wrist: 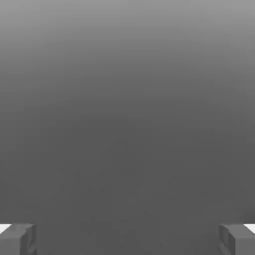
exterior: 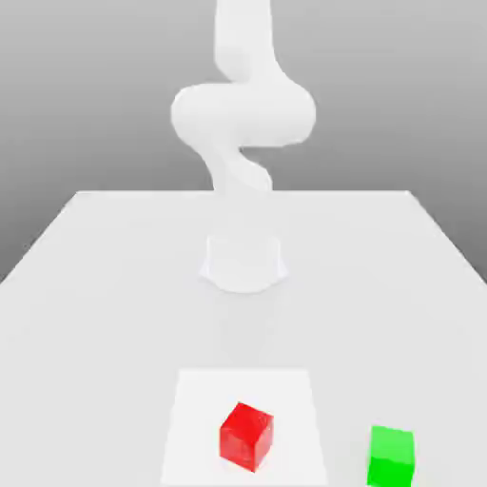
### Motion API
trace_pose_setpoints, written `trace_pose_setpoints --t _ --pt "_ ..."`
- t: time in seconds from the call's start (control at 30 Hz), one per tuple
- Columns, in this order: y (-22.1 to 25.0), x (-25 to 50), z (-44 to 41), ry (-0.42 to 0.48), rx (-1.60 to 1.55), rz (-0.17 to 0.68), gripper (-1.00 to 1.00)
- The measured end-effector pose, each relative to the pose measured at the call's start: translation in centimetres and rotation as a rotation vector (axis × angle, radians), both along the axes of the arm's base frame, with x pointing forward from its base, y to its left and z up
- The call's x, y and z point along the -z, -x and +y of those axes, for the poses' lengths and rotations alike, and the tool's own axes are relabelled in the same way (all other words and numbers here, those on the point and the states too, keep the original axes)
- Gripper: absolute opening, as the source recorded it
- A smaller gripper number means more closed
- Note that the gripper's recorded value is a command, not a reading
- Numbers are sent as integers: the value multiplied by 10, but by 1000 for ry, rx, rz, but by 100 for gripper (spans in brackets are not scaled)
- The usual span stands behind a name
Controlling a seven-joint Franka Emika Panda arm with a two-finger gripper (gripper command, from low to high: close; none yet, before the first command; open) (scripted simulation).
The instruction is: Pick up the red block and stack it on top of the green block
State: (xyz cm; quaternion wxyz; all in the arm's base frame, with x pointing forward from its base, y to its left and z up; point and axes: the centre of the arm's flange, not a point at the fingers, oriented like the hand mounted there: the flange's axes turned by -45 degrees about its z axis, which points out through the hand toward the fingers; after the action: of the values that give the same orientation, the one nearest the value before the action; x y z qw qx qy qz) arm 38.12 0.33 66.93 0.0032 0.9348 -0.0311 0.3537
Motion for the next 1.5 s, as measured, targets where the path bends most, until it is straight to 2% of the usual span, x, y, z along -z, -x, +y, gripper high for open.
trace_pose_setpoints --t 0.17,0.37,0.57,0.77,0.93,0.97,1.2,1.37,1.5 --pt "-57 94 1 -22 98 155 0" --pt "-94 213 -3 -59 207 331 0" --pt "-99 334 -6 -112 311 506 0" --pt "-75 445 -1 -179 407 678 0" --pt "-71 509 1 -191 423 702 0" --pt "-71 519 1 -190 423 703 -100" --pt "-71 520 1 -191 423 702 -100" --pt "-71 469 2 -189 419 703 -100" --pt "-89 442 94 -104 192 718 -100"
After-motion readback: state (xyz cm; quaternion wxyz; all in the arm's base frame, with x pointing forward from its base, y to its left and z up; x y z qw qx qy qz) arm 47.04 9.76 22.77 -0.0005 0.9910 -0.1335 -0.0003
